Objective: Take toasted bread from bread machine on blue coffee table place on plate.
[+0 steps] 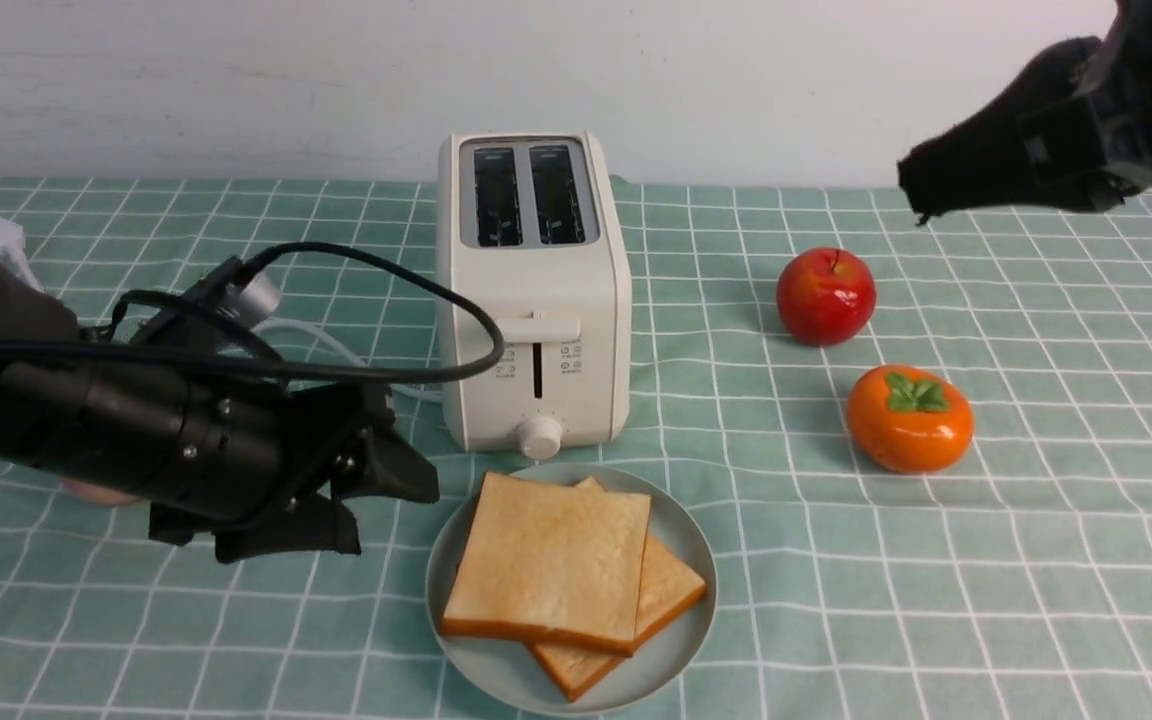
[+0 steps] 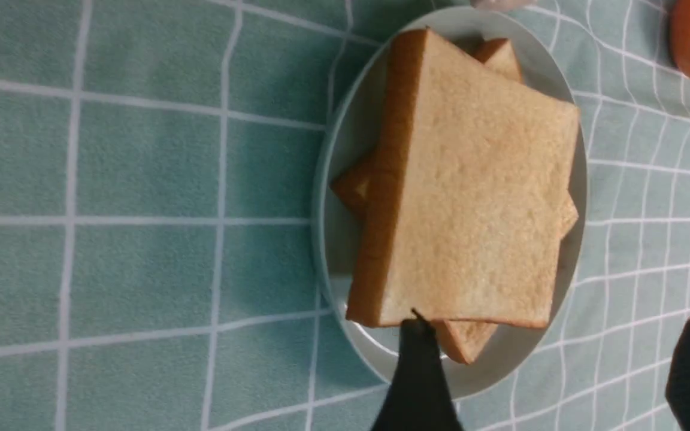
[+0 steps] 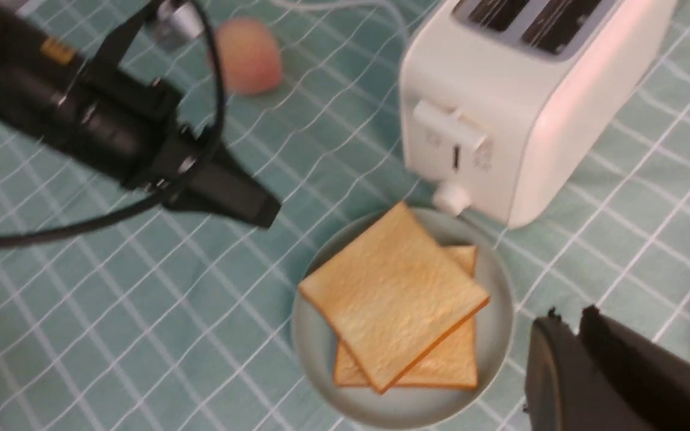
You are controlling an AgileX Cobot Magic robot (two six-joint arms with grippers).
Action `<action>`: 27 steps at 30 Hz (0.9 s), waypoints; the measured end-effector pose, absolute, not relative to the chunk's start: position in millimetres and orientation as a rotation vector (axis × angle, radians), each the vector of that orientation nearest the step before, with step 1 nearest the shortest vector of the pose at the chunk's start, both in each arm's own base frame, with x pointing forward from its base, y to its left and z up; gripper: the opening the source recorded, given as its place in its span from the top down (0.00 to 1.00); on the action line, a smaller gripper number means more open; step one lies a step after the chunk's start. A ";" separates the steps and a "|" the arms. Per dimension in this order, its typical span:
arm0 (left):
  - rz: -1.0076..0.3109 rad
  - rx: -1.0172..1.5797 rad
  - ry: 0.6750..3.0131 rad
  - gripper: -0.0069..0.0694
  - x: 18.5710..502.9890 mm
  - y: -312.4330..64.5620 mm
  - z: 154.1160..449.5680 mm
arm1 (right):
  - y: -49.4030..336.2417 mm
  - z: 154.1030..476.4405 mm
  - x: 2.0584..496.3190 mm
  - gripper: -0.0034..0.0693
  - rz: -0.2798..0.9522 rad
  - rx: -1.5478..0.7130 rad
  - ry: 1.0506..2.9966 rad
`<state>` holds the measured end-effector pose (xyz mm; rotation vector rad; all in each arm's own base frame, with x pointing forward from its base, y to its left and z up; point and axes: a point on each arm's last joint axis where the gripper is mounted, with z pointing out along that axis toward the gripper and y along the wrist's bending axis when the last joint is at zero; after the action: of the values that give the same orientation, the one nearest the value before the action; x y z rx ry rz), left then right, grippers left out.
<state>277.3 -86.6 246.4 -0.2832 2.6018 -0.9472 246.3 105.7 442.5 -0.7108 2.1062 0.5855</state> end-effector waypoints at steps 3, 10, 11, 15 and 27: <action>-1.017 -0.265 2.572 0.38 277.4 -90.4 249.7 | 95.7 437.5 252.5 0.93 0.483 -0.552 2.200; -1.166 -0.168 2.568 0.69 271.1 -98.7 255.5 | 79.5 433.6 250.3 0.93 0.415 -0.185 2.347; -1.174 -0.156 2.573 0.73 270.2 -99.1 255.5 | 78.4 435.8 247.3 0.93 0.414 -0.171 2.337; -1.211 -0.111 2.582 0.85 264.8 -100.8 259.3 | 72.4 445.1 231.9 0.93 0.414 -0.152 2.171; -1.277 0.005 2.590 0.92 205.3 -97.0 298.1 | 44.7 371.8 178.5 0.91 0.522 0.149 1.619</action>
<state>205.3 -97.0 298.1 0.0051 2.5896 -1.2769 178.5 44.7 371.8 0.1491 1.6187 0.5224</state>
